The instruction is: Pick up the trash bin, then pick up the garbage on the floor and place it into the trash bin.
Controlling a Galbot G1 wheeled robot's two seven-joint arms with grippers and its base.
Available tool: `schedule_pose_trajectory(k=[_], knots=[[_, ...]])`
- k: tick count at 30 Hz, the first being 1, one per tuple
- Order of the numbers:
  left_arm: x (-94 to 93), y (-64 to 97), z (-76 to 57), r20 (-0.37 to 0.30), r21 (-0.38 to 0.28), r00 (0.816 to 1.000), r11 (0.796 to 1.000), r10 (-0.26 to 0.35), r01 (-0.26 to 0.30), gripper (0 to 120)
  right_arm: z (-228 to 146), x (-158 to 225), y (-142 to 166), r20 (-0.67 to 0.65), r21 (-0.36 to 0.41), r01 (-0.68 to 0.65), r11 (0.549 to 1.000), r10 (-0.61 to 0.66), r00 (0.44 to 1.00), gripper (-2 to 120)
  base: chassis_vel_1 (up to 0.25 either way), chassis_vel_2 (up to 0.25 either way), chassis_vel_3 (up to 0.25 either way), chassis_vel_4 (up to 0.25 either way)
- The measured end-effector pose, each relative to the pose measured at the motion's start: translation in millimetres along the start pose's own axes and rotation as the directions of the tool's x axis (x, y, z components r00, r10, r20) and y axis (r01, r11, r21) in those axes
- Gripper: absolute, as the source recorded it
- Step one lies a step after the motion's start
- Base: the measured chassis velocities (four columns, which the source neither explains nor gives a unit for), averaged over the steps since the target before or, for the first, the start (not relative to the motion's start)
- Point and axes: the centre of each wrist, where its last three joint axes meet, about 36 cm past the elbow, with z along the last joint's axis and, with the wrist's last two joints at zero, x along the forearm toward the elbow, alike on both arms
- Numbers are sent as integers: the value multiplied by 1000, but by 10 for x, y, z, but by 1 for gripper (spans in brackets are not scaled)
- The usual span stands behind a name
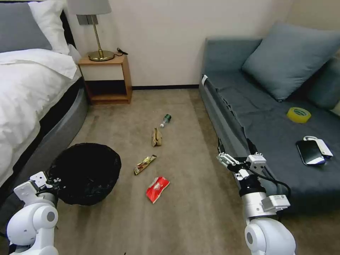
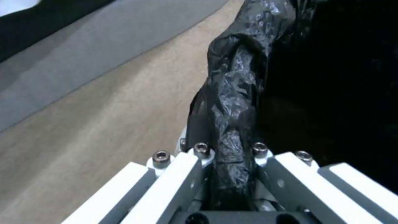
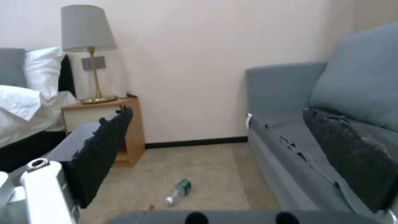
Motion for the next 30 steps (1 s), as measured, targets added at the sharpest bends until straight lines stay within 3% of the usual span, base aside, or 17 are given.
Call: schedule_pose_trajectory(k=[7,14,20,22,24,26,30], knots=[[-15,4,15,-5,-1,1000,1000,-2,2,2,105,-18,70,2,3,45,999,-45,999,100,-132,138,137,-122],[-47,14,26,-12,-2,1000,1000,-6,6,2,249,-85,206,-33,8,73,997,-73,997,100,-6,6,10,-5],[-81,27,3,-10,-11,1000,1000,-13,13,2,330,-302,374,-180,-31,105,994,-109,978,100,0,0,0,0],[-127,-33,-67,2,-22,1000,1000,5,-4,2,330,-381,462,-280,-99,118,988,-142,949,100,0,0,0,0],[-133,-42,-78,3,-23,1000,1000,9,-9,2,340,-396,481,-299,-106,125,987,-151,942,100,0,0,0,0],[-146,-40,-85,2,-26,1000,1000,13,-13,2,505,-542,573,-372,-125,213,969,-245,895,100,0,0,0,0],[-152,-10,-78,-1,-28,1000,1000,2,-2,2,755,-767,645,-385,-125,370,921,-389,837,100,0,0,0,0]])
